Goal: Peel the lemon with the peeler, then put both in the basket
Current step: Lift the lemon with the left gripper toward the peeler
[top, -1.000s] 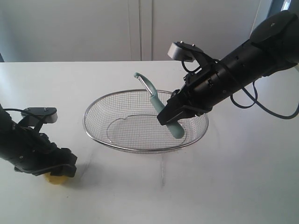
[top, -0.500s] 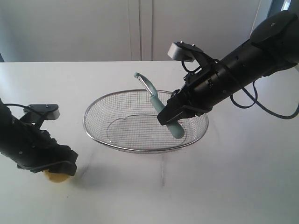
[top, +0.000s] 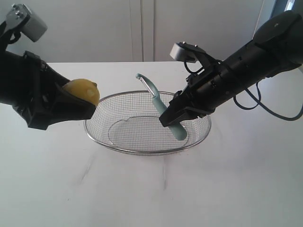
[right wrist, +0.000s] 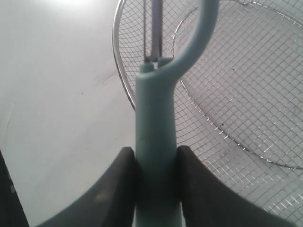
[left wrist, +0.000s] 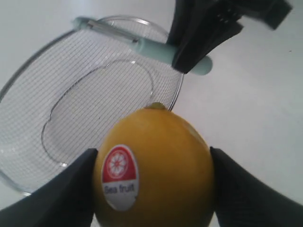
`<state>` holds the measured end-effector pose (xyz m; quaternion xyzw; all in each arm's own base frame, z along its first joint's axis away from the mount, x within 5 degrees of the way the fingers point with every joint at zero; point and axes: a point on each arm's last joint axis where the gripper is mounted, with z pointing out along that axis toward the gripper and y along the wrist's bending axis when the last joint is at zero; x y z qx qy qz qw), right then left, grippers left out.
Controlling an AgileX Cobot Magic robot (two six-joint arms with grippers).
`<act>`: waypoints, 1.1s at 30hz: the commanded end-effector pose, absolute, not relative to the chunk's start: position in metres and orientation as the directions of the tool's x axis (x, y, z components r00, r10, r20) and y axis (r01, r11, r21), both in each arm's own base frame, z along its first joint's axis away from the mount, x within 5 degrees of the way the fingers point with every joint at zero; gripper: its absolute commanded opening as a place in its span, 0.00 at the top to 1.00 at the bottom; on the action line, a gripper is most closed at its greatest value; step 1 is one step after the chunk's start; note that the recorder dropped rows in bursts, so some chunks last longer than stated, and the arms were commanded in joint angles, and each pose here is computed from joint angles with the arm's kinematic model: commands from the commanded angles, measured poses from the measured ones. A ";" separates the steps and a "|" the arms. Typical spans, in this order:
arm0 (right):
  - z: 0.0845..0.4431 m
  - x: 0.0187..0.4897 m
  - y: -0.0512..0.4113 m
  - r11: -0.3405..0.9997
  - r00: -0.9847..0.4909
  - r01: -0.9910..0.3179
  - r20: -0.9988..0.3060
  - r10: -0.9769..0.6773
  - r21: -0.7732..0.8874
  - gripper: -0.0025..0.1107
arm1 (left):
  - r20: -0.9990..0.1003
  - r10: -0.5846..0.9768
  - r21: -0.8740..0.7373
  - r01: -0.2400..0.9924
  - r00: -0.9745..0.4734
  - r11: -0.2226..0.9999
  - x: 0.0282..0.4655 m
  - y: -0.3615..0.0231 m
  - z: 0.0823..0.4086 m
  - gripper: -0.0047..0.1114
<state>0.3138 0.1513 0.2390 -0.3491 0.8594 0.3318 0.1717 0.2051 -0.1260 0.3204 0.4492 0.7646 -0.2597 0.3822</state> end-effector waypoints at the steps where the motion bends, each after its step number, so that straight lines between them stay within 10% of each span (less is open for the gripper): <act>1: 0.242 0.313 0.151 0.536 -0.696 -0.714 -0.537 -0.477 0.451 0.98 | -0.854 0.506 0.064 0.940 -0.122 0.334 0.198 -0.131 0.329 0.96; 33: 0.242 0.286 0.187 0.408 -0.801 -0.567 -0.362 -0.477 0.716 0.98 | -0.858 0.513 0.135 0.973 0.020 0.188 0.219 -0.145 0.306 0.96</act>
